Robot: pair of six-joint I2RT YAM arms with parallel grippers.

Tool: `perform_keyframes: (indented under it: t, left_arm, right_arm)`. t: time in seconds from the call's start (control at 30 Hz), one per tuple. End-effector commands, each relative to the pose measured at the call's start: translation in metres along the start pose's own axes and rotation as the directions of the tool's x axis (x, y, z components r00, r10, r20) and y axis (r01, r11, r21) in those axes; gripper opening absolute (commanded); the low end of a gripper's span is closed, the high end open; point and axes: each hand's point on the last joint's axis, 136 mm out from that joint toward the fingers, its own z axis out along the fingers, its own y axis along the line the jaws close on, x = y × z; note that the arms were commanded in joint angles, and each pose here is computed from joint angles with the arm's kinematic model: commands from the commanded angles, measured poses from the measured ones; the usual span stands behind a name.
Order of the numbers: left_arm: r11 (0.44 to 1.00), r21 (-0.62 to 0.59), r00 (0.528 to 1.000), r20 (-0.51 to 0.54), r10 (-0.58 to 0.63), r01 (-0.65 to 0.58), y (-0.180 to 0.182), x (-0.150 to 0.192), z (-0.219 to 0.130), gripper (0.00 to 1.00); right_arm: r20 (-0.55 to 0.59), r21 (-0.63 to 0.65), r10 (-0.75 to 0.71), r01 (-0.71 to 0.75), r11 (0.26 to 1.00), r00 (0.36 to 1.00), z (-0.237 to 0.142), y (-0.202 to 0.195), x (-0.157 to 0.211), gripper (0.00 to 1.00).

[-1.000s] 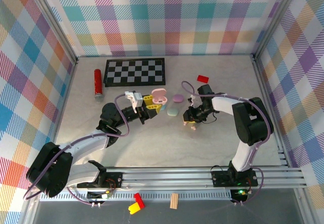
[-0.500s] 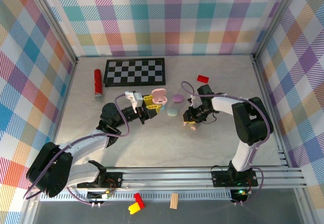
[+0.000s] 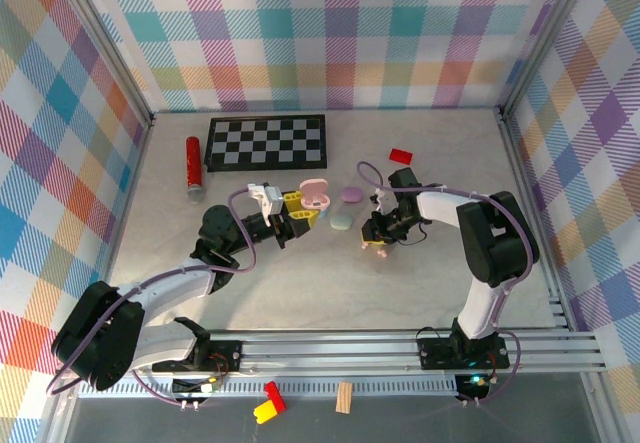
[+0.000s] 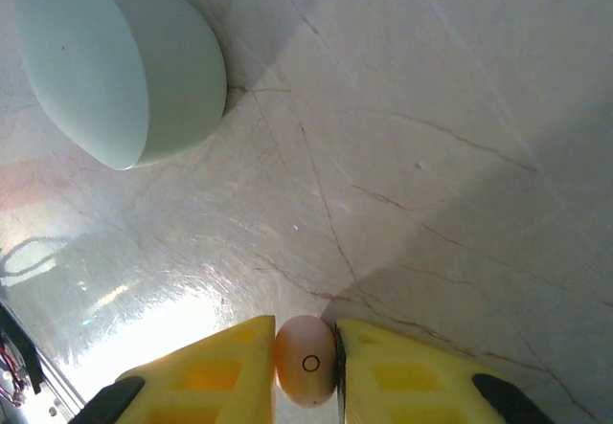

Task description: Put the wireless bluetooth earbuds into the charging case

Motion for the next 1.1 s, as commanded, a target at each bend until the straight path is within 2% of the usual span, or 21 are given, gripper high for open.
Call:
perform_keyframes:
  t: [0.0,0.07,0.2,0.33,0.43,0.6,0.7,0.87,1.0,1.07]
  left_arm:
    - [0.999,-0.011,0.998,0.033,0.045,-0.045,0.000,-0.009,-0.005,0.35]
    - [0.999,-0.032,0.999,0.029,0.045,-0.044,0.003,-0.009,-0.005,0.35]
    - [0.995,-0.082,0.998,0.018,0.058,-0.056,0.012,-0.005,-0.007,0.35]
    - [0.986,-0.152,0.998,-0.012,0.065,-0.066,0.025,0.004,-0.007,0.35]
    - [0.969,-0.233,0.996,-0.043,0.075,-0.083,0.041,0.011,-0.008,0.35]
    - [0.949,-0.281,0.989,-0.077,0.123,-0.140,0.051,0.017,-0.006,0.35]
    - [0.944,-0.281,0.983,-0.111,0.143,-0.170,0.053,0.025,-0.003,0.35]
    - [0.940,-0.256,0.969,-0.162,0.187,-0.225,0.051,0.039,0.008,0.35]
    - [0.938,-0.224,0.956,-0.188,0.227,-0.266,0.044,0.047,0.021,0.35]
    - [0.938,-0.206,0.951,-0.193,0.240,-0.279,0.040,0.049,0.027,0.35]
  right_arm:
    - [0.044,0.047,0.012,-0.014,0.999,0.999,-0.008,-0.001,-0.002,0.20]
    - [0.090,0.078,0.041,-0.048,0.996,0.995,-0.015,-0.003,-0.005,0.20]
    - [0.209,0.187,0.169,-0.209,0.960,0.963,-0.034,-0.021,-0.007,0.22]
    - [0.296,0.298,0.179,-0.269,0.916,0.938,-0.051,-0.026,-0.006,0.22]
    - [0.326,0.318,0.185,-0.292,0.902,0.927,-0.061,-0.021,-0.004,0.22]
    - [0.357,0.316,0.162,-0.282,0.906,0.920,-0.078,-0.007,-0.005,0.21]
    - [0.368,0.286,0.127,-0.242,0.927,0.921,-0.090,0.009,-0.009,0.21]
    - [0.407,0.088,0.024,-0.066,0.994,0.913,-0.114,0.069,-0.018,0.21]
    - [0.423,-0.033,-0.063,0.085,0.996,0.904,-0.137,0.120,-0.017,0.21]
    - [0.425,-0.037,-0.117,0.146,0.989,0.897,-0.143,0.139,-0.016,0.21]
